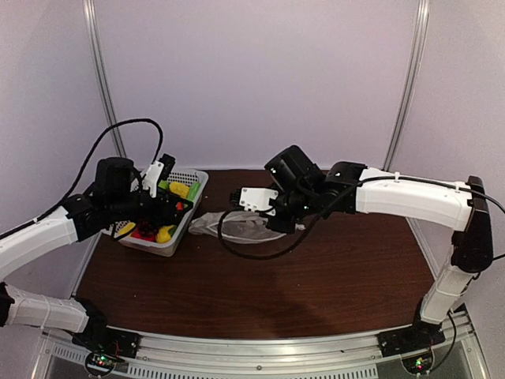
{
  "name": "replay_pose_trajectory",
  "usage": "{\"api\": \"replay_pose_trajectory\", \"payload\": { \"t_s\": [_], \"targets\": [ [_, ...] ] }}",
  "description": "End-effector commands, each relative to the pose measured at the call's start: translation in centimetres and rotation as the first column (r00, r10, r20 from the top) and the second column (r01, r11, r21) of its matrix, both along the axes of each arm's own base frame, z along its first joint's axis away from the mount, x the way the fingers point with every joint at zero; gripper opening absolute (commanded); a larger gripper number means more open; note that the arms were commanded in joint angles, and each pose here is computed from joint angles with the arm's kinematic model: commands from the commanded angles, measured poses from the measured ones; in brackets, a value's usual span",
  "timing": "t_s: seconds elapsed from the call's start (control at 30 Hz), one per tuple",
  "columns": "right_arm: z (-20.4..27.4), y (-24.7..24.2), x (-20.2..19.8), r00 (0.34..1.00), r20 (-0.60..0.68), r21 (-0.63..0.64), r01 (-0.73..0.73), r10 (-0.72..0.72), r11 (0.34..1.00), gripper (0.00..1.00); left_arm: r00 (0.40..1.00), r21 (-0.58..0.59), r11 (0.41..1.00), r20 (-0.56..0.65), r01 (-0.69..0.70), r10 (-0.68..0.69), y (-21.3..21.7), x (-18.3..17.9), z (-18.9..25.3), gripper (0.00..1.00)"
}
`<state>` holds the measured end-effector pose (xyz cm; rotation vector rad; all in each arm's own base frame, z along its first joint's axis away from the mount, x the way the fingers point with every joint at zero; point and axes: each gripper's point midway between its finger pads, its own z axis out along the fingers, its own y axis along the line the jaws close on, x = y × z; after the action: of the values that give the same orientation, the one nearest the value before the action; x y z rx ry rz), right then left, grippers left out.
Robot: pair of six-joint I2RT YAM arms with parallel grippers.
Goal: Place the food in the zip-top bag and seal the zipper
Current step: Pick up the zipper food storage bag from the center of the board, then pick up the fake fruit from the bin.
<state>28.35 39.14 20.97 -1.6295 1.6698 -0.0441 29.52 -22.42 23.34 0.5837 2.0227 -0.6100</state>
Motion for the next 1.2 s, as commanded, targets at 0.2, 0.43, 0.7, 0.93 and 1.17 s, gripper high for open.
{"api": "replay_pose_trajectory", "payload": {
  "t_s": [0.2, 0.43, 0.7, 0.93, 1.17],
  "targets": [
    [5.7, -8.9, 4.4, 0.964, -0.132, 0.073, 0.241, -0.23, 0.968, 0.0, 0.968, 0.126, 0.96, 0.055, -0.252, 0.246, 3.6, 3.2, -0.2, 0.6],
    [11.6, -19.4, 11.3, 0.81, -0.003, 0.189, 0.576, -0.586, 0.795, 0.0, 0.941, 0.218, 0.939, -0.153, -0.267, 0.303, 1.2, 6.8, -4.6, 0.58],
    [4.3, -17.4, 7.8, 0.853, -0.17, 0.12, 0.515, -0.493, 0.849, 0.0, 0.899, 0.4, 0.842, -0.088, -0.362, 0.428, 4.1, 8.4, -3.2, 0.6],
    [0.1, -15.1, 6.2, 0.854, -0.329, 0.122, 0.461, -0.403, 0.879, 0.0, 0.87, 0.574, 0.765, -0.173, -0.292, 0.462, 9.4, 6.2, -5.5, 0.77],
    [-2.1, -13.2, 5.6, 0.828, -0.44, 0.113, 0.435, -0.348, 0.893, 0.0, 0.847, 0.615, 0.758, -0.268, -0.217, 0.46, 10.9, 5.8, -9.5, 0.72]
  ]
}}
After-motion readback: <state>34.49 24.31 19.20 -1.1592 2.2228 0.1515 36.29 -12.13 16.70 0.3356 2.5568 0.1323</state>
